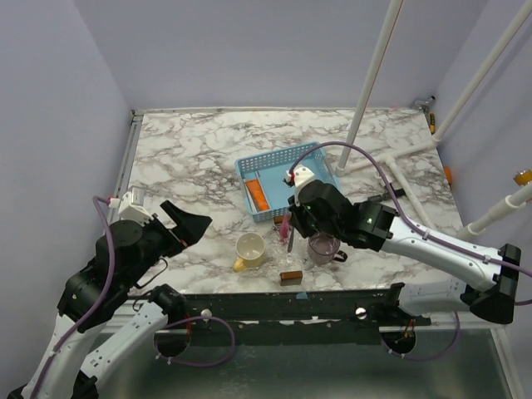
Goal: Prepare toiletry sets of a toothbrush and toothpaste on the tray
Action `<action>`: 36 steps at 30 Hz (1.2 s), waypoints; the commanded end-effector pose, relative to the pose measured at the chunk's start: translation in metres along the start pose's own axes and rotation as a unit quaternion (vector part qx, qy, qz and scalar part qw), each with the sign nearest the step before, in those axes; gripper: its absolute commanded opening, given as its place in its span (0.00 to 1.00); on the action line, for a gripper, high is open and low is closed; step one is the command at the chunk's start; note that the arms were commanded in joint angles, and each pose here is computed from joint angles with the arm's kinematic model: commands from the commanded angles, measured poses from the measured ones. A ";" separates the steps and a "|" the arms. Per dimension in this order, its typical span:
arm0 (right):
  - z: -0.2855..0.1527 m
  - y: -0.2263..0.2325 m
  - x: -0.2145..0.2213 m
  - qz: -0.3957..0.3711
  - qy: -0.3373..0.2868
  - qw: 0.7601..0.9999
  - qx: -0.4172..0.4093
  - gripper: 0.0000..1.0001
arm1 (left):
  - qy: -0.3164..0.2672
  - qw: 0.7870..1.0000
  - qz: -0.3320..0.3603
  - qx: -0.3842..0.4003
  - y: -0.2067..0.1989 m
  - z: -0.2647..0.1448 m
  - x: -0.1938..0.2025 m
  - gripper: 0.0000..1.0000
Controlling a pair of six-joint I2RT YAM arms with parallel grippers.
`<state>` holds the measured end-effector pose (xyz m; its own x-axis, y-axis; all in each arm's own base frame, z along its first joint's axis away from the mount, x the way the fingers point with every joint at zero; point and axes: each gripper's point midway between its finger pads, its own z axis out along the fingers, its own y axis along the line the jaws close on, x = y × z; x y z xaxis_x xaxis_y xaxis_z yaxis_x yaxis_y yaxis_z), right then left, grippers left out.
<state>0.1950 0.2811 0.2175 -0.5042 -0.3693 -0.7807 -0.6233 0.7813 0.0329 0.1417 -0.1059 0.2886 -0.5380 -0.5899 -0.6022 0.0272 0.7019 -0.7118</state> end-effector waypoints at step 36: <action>0.030 -0.005 0.014 0.016 -0.007 0.999 0.034 0.01 | 0.003 1.000 -0.015 -0.005 0.003 0.002 0.004 0.99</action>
<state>0.2045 0.2882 0.1920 -0.5154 -0.3441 -0.7848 -0.5885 0.8078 0.0323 0.1412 -0.1061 0.2864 -0.5395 -0.6032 -0.5875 0.0149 0.6908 -0.7229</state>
